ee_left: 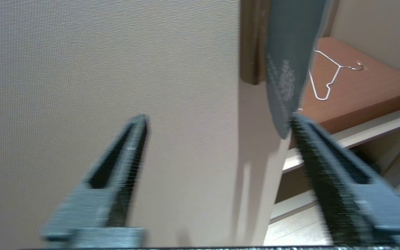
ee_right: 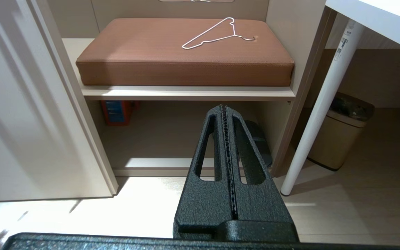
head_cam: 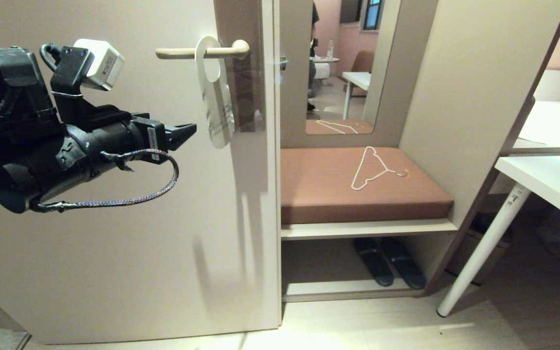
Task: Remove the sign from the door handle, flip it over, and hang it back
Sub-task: Hang the sign back with the other side facing out
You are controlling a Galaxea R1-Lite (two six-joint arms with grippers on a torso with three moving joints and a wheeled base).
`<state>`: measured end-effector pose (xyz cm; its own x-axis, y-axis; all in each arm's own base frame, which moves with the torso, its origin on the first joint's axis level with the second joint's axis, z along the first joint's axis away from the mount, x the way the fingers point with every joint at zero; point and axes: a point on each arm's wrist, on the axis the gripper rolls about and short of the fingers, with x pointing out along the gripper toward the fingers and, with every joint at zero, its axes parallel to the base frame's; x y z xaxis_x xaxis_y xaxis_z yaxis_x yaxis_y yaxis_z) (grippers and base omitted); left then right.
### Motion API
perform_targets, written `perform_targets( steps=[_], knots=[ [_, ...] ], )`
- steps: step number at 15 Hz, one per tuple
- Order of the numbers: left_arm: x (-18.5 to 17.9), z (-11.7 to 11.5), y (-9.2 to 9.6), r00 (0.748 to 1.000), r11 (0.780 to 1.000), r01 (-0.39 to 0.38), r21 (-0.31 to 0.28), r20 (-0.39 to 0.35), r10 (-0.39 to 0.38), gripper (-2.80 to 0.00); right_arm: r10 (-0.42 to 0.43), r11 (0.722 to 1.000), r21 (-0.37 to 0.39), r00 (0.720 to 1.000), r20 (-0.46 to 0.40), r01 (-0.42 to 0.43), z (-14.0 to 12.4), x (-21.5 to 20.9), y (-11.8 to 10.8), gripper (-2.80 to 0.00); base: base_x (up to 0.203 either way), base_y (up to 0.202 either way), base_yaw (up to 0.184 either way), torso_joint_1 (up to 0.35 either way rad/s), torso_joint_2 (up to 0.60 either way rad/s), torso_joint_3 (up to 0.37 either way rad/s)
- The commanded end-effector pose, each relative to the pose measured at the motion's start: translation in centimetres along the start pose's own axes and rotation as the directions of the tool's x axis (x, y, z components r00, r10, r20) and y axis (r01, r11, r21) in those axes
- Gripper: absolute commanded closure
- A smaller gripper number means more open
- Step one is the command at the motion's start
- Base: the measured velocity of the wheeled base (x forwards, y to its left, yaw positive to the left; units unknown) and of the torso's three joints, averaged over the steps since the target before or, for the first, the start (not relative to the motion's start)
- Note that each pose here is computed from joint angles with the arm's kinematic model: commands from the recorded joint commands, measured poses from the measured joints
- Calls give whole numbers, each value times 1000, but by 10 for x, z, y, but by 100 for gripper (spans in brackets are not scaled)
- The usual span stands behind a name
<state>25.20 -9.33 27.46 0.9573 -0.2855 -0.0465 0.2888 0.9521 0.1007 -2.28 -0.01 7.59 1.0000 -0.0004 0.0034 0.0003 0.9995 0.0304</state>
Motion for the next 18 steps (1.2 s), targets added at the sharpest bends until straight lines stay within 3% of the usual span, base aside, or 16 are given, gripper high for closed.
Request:
perform_targets(
  steps=[1,7,12,18],
  knots=[
    [6,-4,8,1000,1000,-1,-1,-13,1,0,0,1000,0,1000,0,0,0,0,0,0,0,0,0,0,0,0],
    [13,-6,6,1000,1000,9,0,-21,-9,0,0,1000,0,1000,0,0,0,0,0,0,0,0,0,0,0,0],
    [39,8,6,1000,1000,7,-2,25,-7,0,0,1000,0,1000,0,0,0,0,0,0,0,0,0,0,0,0],
    [53,16,-12,997,998,61,0,51,-61,0,0,1000,0,1000,0,0,0,0,0,0,0,0,0,0,0,0]
  ],
)
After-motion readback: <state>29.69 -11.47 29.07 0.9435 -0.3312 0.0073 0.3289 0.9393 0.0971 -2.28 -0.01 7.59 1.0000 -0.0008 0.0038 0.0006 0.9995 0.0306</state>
